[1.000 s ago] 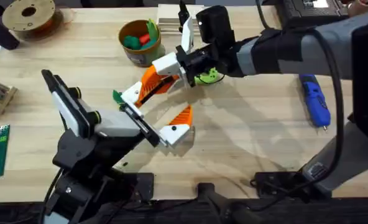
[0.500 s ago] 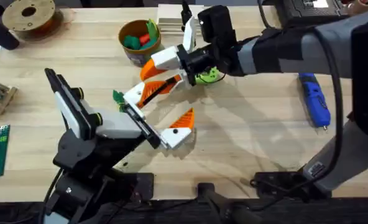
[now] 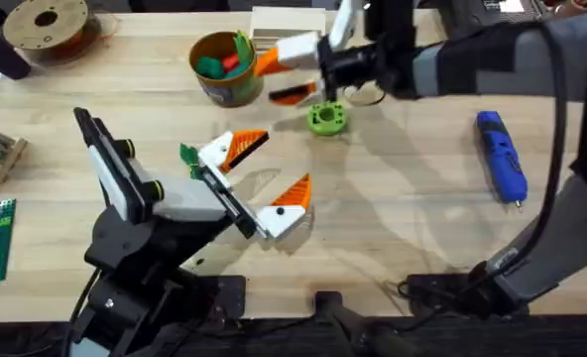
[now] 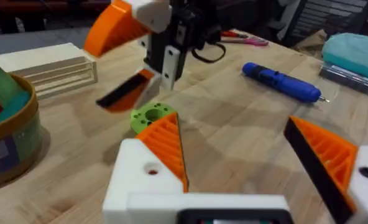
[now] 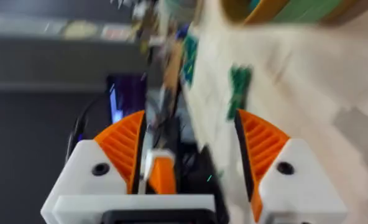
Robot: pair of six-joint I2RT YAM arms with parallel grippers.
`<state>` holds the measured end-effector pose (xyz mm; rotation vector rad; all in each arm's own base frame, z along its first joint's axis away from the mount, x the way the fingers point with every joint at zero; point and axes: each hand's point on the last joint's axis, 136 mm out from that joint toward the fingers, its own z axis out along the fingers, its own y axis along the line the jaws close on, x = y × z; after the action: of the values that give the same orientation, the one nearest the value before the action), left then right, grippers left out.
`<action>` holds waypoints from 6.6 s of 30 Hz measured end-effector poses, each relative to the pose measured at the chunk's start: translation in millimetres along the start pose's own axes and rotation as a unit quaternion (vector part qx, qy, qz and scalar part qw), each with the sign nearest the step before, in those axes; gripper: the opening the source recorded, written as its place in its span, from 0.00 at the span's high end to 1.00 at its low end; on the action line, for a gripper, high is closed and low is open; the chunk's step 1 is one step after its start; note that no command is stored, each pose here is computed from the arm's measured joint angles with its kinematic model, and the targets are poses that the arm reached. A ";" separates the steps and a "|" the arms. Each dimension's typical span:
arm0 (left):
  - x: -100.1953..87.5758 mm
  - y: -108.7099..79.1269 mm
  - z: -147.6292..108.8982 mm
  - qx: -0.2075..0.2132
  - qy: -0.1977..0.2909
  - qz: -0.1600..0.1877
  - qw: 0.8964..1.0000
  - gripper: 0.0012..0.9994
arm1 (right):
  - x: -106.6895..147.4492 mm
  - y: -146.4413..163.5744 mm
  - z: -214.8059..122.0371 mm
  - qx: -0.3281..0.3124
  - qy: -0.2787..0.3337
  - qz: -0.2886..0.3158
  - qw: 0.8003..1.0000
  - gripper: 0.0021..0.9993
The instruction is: Pick up the gripper from the table and insert it into the empty holder that is missing its gripper. Then pick up a screw, insert it into the mounting hole, and use the screwdriver to tighten it. Finally, clean up the table by picking up the vegetable and placing it into the bucket.
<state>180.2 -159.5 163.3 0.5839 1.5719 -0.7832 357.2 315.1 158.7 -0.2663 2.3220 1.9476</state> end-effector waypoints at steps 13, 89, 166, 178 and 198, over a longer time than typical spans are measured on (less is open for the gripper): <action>0.0 -0.1 0.0 0.000 0.000 0.000 1.000 0.01 | -49.0 -30.0 -89.3 0.364 -0.082 -0.088 0.923 0.22; 0.0 -0.1 0.0 0.000 0.000 0.000 1.000 0.01 | 17.1 -101.9 -54.5 0.585 0.150 -0.211 0.768 0.99; 0.0 -0.1 0.0 0.000 0.000 0.000 1.000 0.01 | 111.7 124.9 57.2 0.400 0.240 -0.423 0.777 1.00; 0.0 -0.1 0.0 0.000 0.000 0.000 1.000 0.01 | 114.2 108.3 61.2 0.410 0.260 -0.409 0.773 1.00; 0.2 0.0 0.0 0.000 0.000 -0.002 1.000 0.01 | 115.9 99.5 70.9 0.401 0.270 -0.402 0.778 1.00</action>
<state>180.1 -159.6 163.1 0.5810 1.5742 -0.7868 221.6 393.3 220.6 -1.5349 2.4117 0.4332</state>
